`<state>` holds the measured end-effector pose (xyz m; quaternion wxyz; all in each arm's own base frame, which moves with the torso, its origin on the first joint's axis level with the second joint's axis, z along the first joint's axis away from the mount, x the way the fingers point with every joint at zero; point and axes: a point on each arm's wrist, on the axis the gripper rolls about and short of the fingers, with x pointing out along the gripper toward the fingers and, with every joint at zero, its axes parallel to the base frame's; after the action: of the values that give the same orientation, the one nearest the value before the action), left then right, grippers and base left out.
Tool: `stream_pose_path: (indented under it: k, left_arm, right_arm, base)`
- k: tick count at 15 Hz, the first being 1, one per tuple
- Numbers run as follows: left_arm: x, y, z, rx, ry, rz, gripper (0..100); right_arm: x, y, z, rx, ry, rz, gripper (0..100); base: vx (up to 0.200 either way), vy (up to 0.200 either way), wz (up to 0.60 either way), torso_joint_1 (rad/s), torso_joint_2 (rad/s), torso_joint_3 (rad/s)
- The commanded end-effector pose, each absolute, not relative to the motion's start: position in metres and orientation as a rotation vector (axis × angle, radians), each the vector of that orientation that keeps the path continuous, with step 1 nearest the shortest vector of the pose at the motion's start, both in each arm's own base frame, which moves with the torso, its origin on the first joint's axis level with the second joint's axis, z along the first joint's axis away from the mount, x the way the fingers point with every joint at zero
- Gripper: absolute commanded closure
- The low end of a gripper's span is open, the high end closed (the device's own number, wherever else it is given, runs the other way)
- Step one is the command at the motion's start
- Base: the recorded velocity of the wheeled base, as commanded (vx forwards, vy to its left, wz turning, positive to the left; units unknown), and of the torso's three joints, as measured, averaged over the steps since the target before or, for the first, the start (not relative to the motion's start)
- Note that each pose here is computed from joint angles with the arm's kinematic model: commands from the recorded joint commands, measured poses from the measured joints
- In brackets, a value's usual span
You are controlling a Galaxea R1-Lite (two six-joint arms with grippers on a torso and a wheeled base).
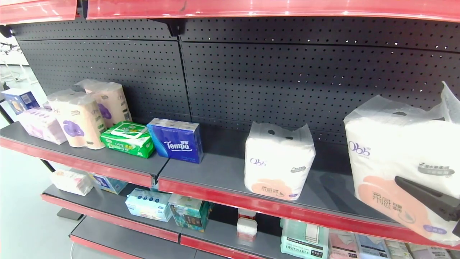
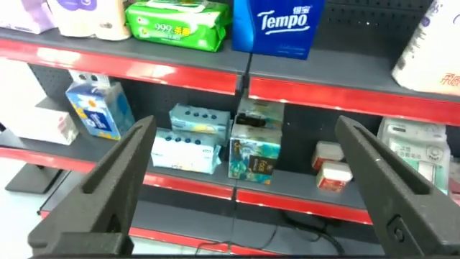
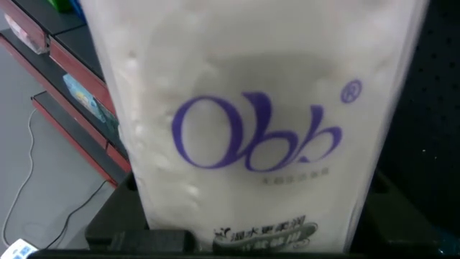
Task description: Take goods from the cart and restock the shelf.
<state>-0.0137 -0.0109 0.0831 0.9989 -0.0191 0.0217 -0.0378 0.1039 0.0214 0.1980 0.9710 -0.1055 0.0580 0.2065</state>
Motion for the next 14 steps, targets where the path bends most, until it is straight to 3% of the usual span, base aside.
stream_pose_path:
  k: [1,3,6,7,9,12,14]
  left_arm:
    - [-0.0121,-0.0106,0.0834,-0.037,0.063,-0.082,0]
    - [-0.0105,-0.0102,0.0837,-0.042,0.087,-0.140,0]
    - [-0.0127,-0.0094,0.0836,-0.015,0.088,-0.380,0]
    - [-0.0130,-0.0092,0.0840,-0.006,0.084,-0.398,0]
    - [-0.0157,-0.0081,0.0828,0.027,0.037,-0.238,0]
    - [-0.0153,-0.0032,0.0824,0.033,0.041,-0.005,0]
    - [-0.0154,-0.0039,0.0824,0.034,0.039,-0.041,0]
  right_arm:
    - [0.1036,0.0213,0.1980,-0.214,0.116,0.416,100]
    - [0.1037,0.0213,0.1993,-0.220,0.110,0.416,100]
    - [0.1032,0.0213,0.1980,-0.220,0.115,0.416,100]
    - [0.1030,0.0211,0.1983,-0.220,0.112,0.415,100]
    - [0.1037,0.0213,0.1993,-0.222,0.110,0.416,100]
    - [0.1045,0.0215,0.1999,-0.220,0.110,0.416,100]
    - [0.1051,0.0216,0.2000,-0.220,0.112,0.416,100]
  base:
    - [0.000,0.000,0.00,0.000,0.00,0.000]
    - [0.000,0.000,0.00,0.000,0.00,0.000]
    - [0.000,0.000,0.00,0.000,0.00,0.000]
    - [0.000,0.000,0.00,0.000,0.00,0.000]
    - [0.000,0.000,0.00,0.000,0.00,0.000]
    - [0.000,0.000,0.00,0.000,0.00,0.000]
    - [0.000,0.000,0.00,0.000,0.00,0.000]
